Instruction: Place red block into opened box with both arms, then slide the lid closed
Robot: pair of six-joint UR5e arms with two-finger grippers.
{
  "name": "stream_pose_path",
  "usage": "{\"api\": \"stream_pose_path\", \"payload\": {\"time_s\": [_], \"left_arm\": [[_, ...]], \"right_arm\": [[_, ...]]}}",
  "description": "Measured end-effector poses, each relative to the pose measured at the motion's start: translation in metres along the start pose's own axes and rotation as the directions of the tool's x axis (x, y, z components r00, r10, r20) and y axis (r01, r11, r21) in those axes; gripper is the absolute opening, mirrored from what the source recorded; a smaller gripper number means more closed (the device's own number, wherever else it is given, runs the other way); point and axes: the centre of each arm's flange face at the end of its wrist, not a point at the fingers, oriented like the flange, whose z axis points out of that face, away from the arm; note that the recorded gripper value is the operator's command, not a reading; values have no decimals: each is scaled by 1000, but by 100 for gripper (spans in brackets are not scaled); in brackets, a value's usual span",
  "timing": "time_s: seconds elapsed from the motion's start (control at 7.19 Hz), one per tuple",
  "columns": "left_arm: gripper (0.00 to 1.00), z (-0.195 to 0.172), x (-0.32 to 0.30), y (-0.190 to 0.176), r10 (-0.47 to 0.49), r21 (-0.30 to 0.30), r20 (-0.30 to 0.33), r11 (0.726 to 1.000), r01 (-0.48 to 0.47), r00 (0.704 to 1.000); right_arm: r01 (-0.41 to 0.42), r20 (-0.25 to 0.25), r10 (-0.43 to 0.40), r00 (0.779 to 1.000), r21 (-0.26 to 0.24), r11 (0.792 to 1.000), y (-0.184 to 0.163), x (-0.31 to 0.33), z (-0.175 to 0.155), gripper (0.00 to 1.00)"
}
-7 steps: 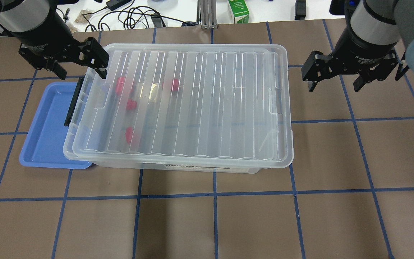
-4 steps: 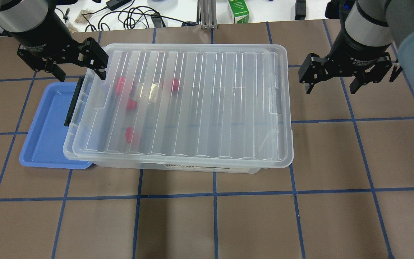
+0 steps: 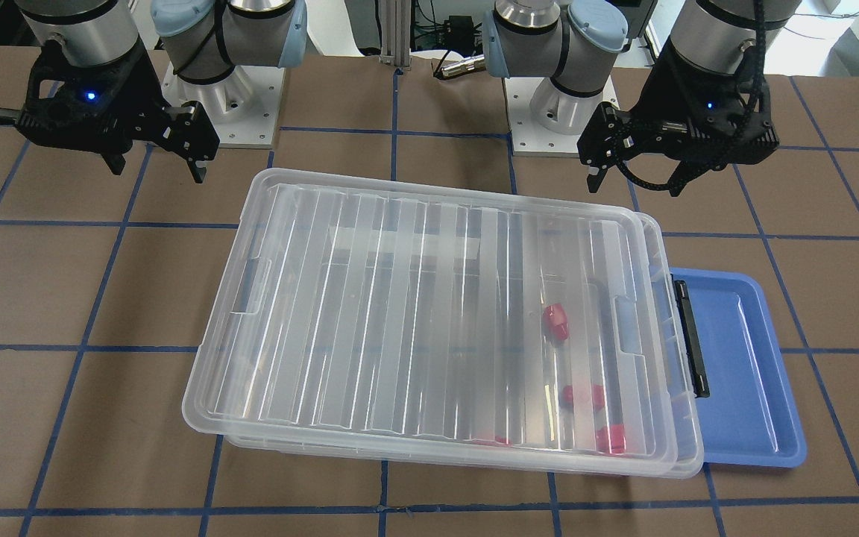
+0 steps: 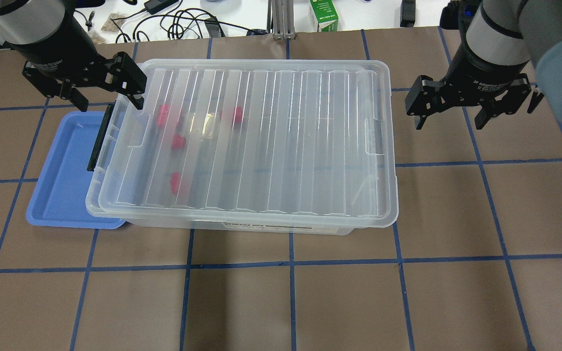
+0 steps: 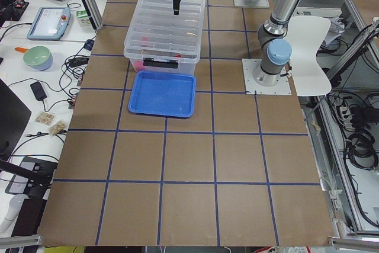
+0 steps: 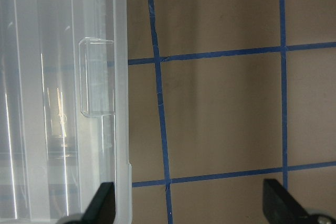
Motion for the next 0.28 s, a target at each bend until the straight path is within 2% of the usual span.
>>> {"api": "stream_pose_path", "payload": {"time_s": [0.28], "left_arm": [[100, 2, -1, -1, -4, -5, 22, 1000, 4, 1000]], "right_arm": [[0, -2, 0, 1000, -2, 1000, 0, 0, 1, 100]]}}
